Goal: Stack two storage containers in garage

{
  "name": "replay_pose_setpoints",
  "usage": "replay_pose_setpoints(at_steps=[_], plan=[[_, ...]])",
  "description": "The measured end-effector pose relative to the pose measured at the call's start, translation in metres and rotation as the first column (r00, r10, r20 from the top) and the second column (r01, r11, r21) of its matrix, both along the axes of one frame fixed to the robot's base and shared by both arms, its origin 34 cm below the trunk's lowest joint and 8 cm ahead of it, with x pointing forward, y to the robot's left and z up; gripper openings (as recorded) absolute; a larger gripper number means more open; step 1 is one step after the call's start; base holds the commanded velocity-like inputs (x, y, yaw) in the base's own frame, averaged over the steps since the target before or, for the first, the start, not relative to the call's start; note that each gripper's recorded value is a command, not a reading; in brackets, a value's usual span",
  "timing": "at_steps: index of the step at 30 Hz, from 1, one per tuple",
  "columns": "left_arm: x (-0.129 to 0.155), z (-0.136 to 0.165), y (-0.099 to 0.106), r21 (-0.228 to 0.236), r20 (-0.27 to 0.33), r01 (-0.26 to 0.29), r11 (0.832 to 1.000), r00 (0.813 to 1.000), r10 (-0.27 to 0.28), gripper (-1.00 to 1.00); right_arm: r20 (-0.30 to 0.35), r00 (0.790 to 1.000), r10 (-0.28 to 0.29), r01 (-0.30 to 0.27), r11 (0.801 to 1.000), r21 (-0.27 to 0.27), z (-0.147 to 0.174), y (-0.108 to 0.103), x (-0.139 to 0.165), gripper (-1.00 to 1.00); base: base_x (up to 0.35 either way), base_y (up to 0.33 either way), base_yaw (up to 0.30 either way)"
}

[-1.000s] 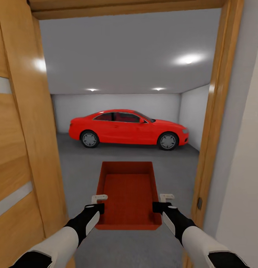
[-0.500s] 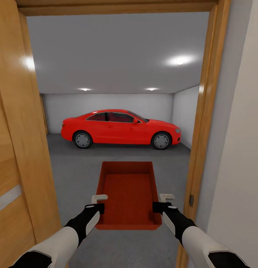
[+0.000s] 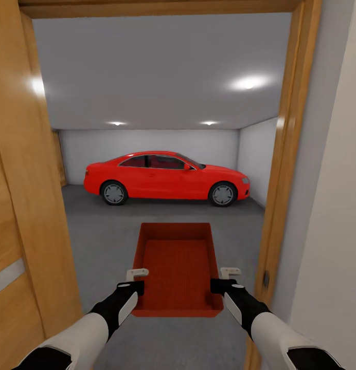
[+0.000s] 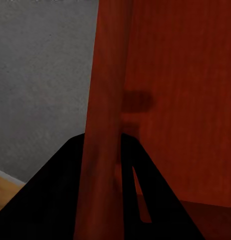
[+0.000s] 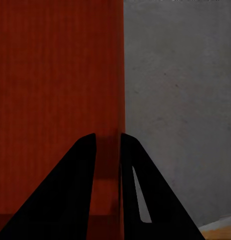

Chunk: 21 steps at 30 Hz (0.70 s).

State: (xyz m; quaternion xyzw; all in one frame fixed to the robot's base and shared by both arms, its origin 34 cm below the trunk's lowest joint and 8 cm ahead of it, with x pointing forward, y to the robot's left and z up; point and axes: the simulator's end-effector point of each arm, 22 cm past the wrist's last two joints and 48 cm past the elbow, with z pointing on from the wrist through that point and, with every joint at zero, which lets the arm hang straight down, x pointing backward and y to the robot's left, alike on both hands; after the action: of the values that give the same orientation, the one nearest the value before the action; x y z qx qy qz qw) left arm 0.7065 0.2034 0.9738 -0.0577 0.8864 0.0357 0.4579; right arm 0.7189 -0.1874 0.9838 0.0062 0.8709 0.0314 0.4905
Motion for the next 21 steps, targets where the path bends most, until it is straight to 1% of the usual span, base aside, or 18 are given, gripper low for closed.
replay_pose_setpoints(at_steps=[7, 13, 16, 21], plan=[[0.0002, 0.0, 0.0, 0.0, 0.0, 0.0, 1.0, 1.0, 0.0, -1.0, 0.0, 1.0, 0.0, 0.0, 1.0, 0.0, -0.0002, 0.0, 0.0001, -1.0, 0.274, 0.0, 0.0], [0.0004, 0.0001, 0.0, 0.001, 0.0, 0.0, 1.0, 1.0, 0.0, -1.0, 0.0, 1.0, 0.0, 0.0, 1.0, 0.0, -0.0002, 0.0, 0.0003, -1.0, 0.08, 0.002, 0.0], [0.0003, 0.0006, 0.0001, 0.002, 0.0, 0.001, 1.0, 1.0, -0.001, -1.0, 0.0, 1.0, 0.0, 0.0, 1.0, 0.001, 0.0, 0.0, 0.0001, -1.0, 0.147, 0.1, 0.0], [0.0005, 0.001, 0.0001, 0.003, 0.0, 0.001, 1.0, 1.0, -0.001, -1.0, 0.0, 1.0, -0.001, 0.001, 1.0, 0.002, -0.0001, 0.0, 0.0001, -1.0, 0.214, 0.177, 0.0]])
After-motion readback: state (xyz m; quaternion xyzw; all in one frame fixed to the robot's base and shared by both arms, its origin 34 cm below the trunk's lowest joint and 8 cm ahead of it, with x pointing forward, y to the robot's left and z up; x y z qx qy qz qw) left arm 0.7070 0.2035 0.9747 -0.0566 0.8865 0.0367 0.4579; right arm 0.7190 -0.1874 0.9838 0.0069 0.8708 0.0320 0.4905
